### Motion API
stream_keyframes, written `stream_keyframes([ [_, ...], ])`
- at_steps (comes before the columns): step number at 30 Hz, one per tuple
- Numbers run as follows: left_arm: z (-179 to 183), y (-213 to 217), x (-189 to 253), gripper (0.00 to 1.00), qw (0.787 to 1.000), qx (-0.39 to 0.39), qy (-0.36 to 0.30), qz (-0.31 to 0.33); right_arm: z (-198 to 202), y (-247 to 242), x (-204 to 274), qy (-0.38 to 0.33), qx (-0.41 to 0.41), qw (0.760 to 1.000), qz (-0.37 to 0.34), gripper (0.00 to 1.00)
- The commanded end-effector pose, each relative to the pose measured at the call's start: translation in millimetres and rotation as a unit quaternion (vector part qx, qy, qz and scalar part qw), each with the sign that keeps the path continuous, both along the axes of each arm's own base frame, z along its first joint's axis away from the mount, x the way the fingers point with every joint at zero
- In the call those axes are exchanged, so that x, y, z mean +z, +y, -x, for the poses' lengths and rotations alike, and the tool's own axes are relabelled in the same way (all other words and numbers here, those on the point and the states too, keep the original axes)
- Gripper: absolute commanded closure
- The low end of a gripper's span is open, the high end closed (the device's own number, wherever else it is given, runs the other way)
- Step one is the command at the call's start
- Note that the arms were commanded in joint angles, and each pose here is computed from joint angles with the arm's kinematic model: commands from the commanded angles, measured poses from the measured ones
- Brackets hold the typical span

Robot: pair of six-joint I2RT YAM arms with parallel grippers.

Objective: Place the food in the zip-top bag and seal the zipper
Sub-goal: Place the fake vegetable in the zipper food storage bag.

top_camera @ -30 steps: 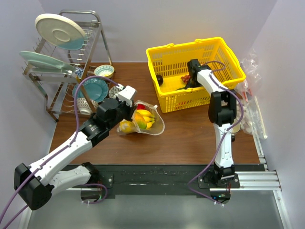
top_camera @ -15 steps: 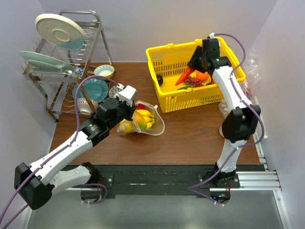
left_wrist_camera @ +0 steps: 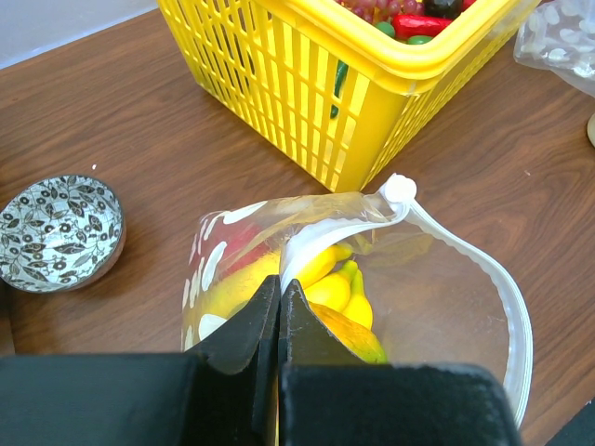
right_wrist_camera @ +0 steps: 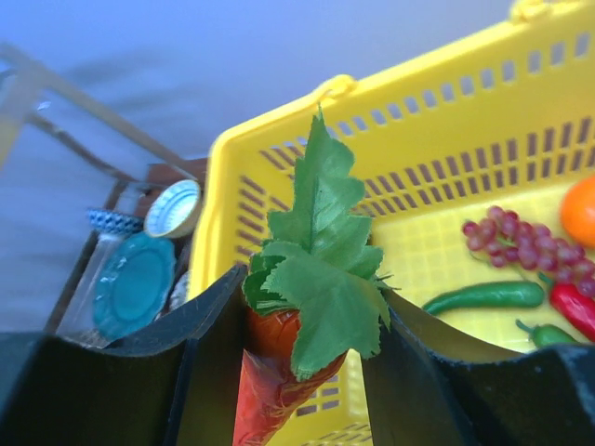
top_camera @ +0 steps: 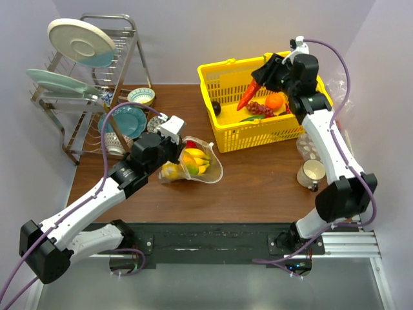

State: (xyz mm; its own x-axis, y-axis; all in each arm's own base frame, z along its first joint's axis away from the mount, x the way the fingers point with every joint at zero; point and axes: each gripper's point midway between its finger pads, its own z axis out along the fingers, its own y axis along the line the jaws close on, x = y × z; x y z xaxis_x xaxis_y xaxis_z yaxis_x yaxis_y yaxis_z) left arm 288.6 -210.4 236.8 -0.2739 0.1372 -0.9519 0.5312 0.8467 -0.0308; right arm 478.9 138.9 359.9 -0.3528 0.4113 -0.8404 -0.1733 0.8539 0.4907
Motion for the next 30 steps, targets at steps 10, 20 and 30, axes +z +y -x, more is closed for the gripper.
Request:
stream_keyframes([
  [10,-7.1,1.7,24.6,1.00,0.999,0.009,-0.031,0.010,125.9,84.2,46.0,-0.146,0.173,0.974,-0.021,0.74],
  [20,-3.8,-12.9,30.5,1.00,0.999,-0.004,0.008,0.048,172.5,126.6,-12.7,-0.127,0.206,0.970,-0.008,0.76],
  [30,-2.9,-25.1,32.6,1.00,0.996,-0.007,0.059,0.064,181.3,154.5,-34.8,-0.139,0.223,0.964,0.041,0.76],
])
